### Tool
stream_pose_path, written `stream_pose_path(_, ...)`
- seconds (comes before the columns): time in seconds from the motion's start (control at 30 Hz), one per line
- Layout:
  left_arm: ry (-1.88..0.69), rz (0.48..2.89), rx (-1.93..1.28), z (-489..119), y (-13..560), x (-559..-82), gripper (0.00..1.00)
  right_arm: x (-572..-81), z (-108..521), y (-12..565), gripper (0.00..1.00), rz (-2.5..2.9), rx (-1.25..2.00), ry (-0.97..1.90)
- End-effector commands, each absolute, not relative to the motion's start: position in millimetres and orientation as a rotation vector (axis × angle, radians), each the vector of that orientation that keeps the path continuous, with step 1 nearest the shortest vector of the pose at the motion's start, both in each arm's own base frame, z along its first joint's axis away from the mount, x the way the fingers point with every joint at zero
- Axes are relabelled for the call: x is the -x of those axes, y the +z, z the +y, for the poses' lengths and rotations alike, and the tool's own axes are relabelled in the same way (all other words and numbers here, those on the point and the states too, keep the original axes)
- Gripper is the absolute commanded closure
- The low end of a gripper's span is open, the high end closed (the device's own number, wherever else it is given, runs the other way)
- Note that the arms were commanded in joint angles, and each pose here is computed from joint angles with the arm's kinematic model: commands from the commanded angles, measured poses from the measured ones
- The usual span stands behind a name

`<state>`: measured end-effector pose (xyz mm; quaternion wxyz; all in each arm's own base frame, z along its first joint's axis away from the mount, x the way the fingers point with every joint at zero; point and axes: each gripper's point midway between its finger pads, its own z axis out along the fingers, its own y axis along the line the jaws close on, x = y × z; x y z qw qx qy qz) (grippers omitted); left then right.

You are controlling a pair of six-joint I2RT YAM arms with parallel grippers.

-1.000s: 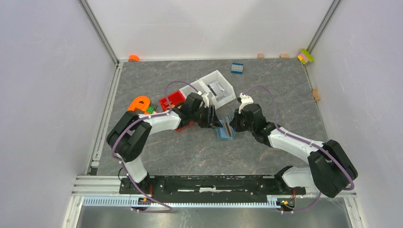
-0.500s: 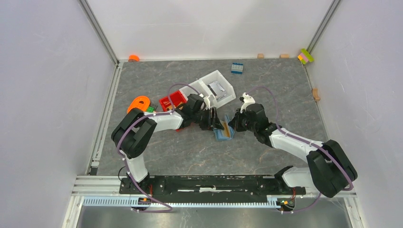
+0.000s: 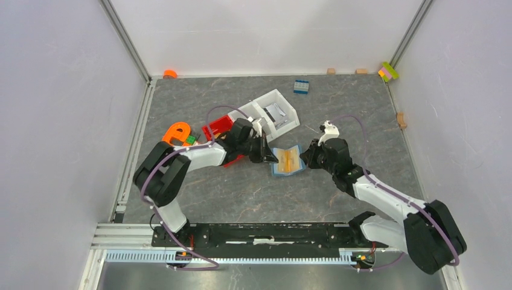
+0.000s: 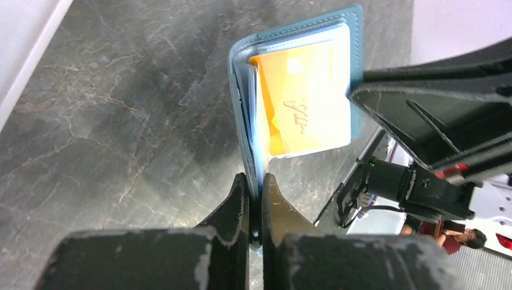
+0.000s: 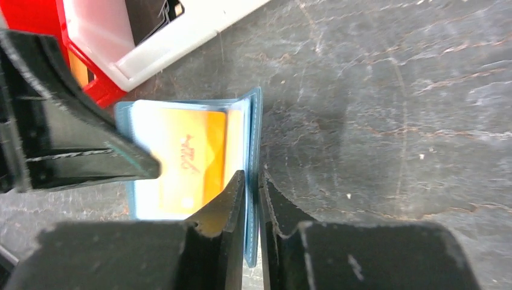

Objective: Take the credit cards out of the card holder
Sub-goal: Remove the credit card from the card holder.

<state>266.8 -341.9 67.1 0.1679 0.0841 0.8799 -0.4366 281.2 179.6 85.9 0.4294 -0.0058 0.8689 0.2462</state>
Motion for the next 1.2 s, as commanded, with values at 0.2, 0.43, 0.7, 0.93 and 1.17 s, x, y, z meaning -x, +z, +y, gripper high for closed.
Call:
stream_pose_path(0.2,-1.203,2.268,-0.269,-330.0,129.9,-277.6,0.96,-288.7,166.7,133.4,0.71,1.967,0.094,0.558)
stream_pose_path(0.43,-1.168,2.253,-0.243,-324.6,132.1,-280.4,0.96,-278.7,174.0,159.4,0.56,1.818,0.152,0.651)
stream_pose_path(0.7,-1.124,2.244,-0.210,-317.8,133.6,-283.0,0.95,-263.4,198.2,180.6,0.58,1.714,0.301,0.777)
stream_pose_path(0.93,-1.161,2.167,-0.225,-316.9,149.3,-279.7,0.96,-244.3,241.8,179.9,0.61,1.706,0.480,0.960)
stream_pose_path(1.17,-1.277,2.064,-0.274,-324.0,171.6,-269.1,0.96,-257.5,235.1,156.6,0.67,1.834,0.397,0.892)
